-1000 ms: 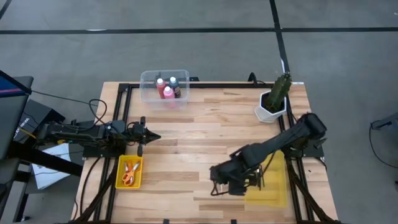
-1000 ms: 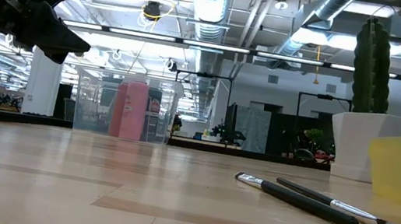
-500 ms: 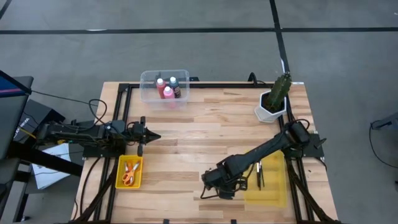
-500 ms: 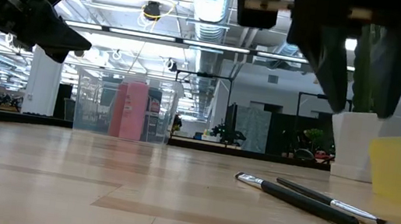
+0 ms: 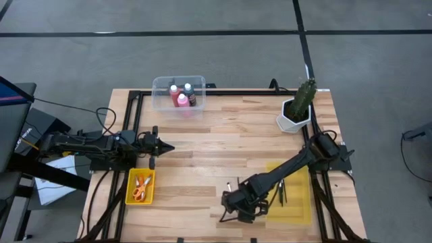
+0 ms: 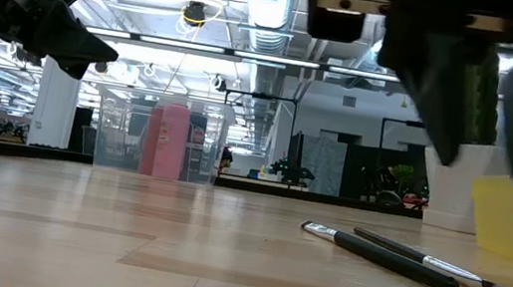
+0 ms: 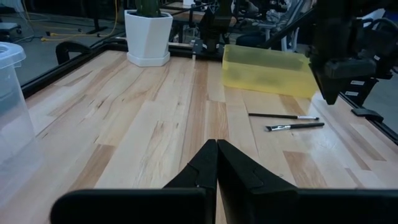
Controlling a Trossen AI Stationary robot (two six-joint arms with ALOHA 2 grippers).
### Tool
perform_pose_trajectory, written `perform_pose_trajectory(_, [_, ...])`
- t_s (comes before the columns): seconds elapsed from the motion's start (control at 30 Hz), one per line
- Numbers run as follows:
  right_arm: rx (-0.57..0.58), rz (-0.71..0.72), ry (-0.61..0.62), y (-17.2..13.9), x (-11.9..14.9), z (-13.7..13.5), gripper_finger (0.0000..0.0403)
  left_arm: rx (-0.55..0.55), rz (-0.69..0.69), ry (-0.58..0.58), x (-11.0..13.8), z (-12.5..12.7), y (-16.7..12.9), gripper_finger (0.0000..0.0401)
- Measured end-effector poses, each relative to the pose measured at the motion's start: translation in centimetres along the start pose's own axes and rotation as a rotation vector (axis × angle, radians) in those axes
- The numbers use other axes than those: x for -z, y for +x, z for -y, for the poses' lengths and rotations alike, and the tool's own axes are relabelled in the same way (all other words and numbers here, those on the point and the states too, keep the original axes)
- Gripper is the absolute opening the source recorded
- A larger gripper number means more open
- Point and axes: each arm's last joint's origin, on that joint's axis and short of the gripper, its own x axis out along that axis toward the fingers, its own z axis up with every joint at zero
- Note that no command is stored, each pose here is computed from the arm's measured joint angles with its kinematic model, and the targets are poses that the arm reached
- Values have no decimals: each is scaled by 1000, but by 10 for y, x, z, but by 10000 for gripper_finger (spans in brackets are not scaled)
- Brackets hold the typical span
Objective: Pick & Place Paint Supplies
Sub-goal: Put the foundation brush into the yellow bin
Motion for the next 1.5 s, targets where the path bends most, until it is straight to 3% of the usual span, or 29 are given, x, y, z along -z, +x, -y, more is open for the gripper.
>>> perform_pose_trajectory(0.4, [-16,1,23,25,0,-21,118,3,2,0,0,0,0,1])
perform_pose_trajectory(0.77, [48,-7,-19,34,5,-21,118,3,2,0,0,0,0,1])
perform_pose_trajectory(1.5, [63,-2,-21,45,12,-26,118,-1,1,0,0,0,0,1])
